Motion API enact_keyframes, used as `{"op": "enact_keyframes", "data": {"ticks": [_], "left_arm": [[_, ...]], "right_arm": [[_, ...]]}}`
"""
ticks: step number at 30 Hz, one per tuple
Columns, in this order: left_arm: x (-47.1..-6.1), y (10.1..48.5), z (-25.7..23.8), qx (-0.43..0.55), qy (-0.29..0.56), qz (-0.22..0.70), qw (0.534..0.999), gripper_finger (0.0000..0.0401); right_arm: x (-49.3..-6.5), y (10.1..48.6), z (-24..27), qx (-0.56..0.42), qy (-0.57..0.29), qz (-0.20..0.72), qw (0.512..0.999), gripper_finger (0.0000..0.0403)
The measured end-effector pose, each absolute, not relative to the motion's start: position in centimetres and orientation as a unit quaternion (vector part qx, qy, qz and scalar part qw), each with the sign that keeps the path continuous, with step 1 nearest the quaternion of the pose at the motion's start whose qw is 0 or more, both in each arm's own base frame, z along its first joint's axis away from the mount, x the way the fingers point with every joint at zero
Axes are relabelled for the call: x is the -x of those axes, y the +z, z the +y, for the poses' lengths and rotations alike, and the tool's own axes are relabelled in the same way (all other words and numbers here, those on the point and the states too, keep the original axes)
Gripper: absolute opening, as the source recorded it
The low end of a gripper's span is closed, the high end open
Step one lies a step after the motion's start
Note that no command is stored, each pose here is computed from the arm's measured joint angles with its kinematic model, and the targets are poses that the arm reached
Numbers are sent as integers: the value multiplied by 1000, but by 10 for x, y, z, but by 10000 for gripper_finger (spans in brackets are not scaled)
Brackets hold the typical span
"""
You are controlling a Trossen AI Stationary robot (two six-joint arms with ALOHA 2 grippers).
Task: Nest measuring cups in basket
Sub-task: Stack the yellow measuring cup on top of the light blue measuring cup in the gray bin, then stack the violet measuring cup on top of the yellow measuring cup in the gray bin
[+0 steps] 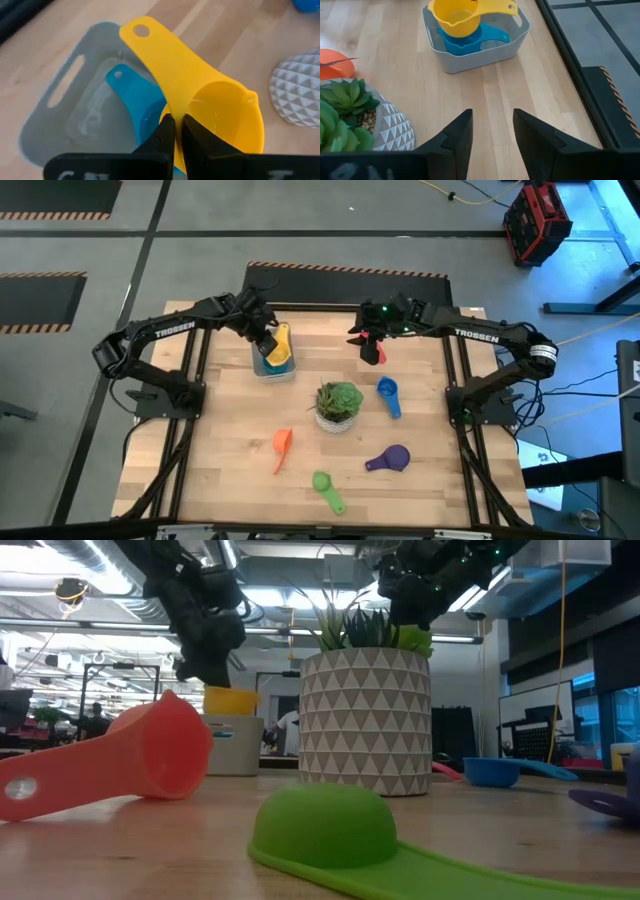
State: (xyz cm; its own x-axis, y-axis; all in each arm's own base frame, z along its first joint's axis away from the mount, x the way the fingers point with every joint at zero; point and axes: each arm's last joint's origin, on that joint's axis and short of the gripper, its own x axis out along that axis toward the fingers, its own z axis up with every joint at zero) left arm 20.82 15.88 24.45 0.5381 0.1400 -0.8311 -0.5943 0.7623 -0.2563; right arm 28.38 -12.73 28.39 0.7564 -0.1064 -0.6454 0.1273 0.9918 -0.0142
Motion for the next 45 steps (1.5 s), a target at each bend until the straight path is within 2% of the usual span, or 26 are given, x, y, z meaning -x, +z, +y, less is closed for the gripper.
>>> {"op": "enact_keyframes", "data": {"ticks": [14, 28, 45], "left_arm": [[-211, 232, 145, 267, 243, 457, 813, 10], [-210, 221, 144, 243, 271, 457, 811, 12], [-210, 221, 143, 230, 264, 462, 815, 72]], "right_arm": [[-284, 284, -127, -15, -62, 344, 937, 146], [-284, 284, -127, -15, -62, 344, 937, 146], [-284, 284, -127, -15, -62, 344, 937, 146]]}}
